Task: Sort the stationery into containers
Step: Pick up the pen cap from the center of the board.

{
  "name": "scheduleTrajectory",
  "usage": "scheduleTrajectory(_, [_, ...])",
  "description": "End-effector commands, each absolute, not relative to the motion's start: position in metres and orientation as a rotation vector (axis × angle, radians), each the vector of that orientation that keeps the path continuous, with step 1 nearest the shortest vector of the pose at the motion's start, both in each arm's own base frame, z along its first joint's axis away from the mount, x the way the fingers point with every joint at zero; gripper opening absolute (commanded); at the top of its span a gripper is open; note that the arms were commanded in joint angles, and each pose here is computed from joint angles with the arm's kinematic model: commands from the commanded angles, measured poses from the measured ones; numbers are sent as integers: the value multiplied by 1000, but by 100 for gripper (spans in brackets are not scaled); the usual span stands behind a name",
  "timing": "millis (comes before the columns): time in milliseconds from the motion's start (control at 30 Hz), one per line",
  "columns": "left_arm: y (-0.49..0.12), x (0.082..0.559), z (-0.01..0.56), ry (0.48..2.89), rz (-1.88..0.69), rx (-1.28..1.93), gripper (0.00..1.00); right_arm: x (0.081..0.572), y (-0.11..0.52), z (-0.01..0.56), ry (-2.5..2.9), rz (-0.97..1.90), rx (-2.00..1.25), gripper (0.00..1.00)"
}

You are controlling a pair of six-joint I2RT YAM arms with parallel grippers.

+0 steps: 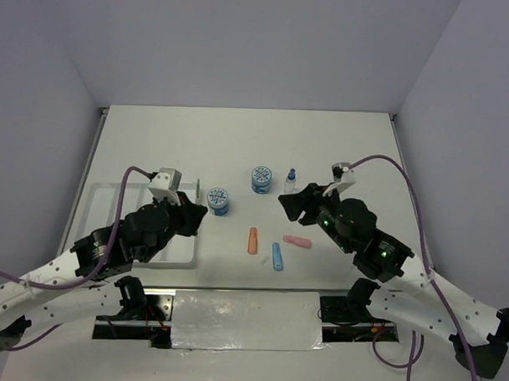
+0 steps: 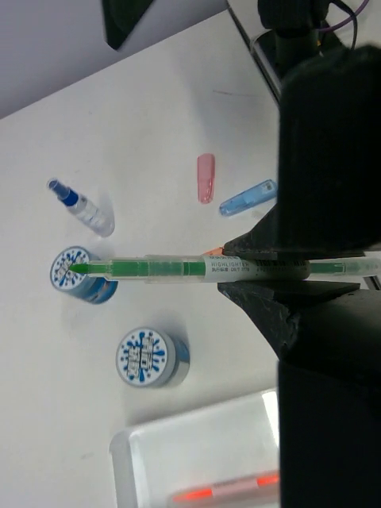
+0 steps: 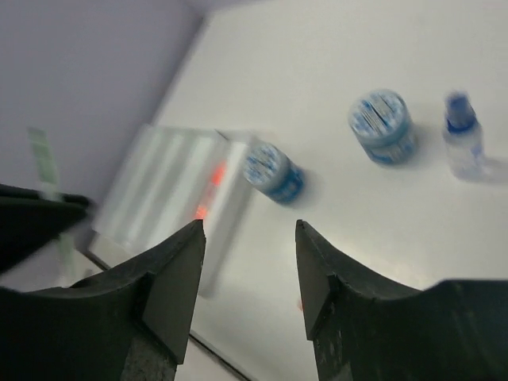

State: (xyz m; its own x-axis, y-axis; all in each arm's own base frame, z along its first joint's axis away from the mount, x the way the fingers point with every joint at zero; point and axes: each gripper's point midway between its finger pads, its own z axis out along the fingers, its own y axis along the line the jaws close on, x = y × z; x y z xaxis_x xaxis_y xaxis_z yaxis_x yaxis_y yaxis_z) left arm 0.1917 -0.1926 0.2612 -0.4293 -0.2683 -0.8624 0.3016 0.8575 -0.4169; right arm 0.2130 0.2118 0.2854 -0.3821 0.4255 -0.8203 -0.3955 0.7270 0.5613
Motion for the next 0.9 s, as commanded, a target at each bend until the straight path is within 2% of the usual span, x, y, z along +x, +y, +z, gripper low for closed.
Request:
scheduleTrajectory(0, [-155,189,270,1943,-505,-48,0,216,203,237,1983,701,50,57])
scheduleTrajectory(33, [-153,186,272,1949,-505,-34,0,213,202,203,2124,597,32,57])
scheduleTrajectory(100, [-145,177,279,1946,-521,3,0,201,198,170,2274,469,82,57])
scheduleTrajectory(167, [-143,172,280,1951,-528,47,0,189,199,159,2308,416,66,57])
scheduleTrajectory(200, [-142,169,280,1951,-517,101,0,183,205,148,2335,434,214,58])
scheduleTrajectory(333, [-146,163,271,1953,-532,190,0,160,209,123,2372,377,371,59])
scheduleTrajectory(567, [-153,158,262,1986,-563,225,0,131,237,111,2406,200,471,59])
scheduleTrajectory(700, [-157,155,258,1999,-582,247,0,129,234,93,2411,-13,485,59])
scheduleTrajectory(867, [-158,150,263,1977,-627,259,0,133,248,88,2407,27,508,59])
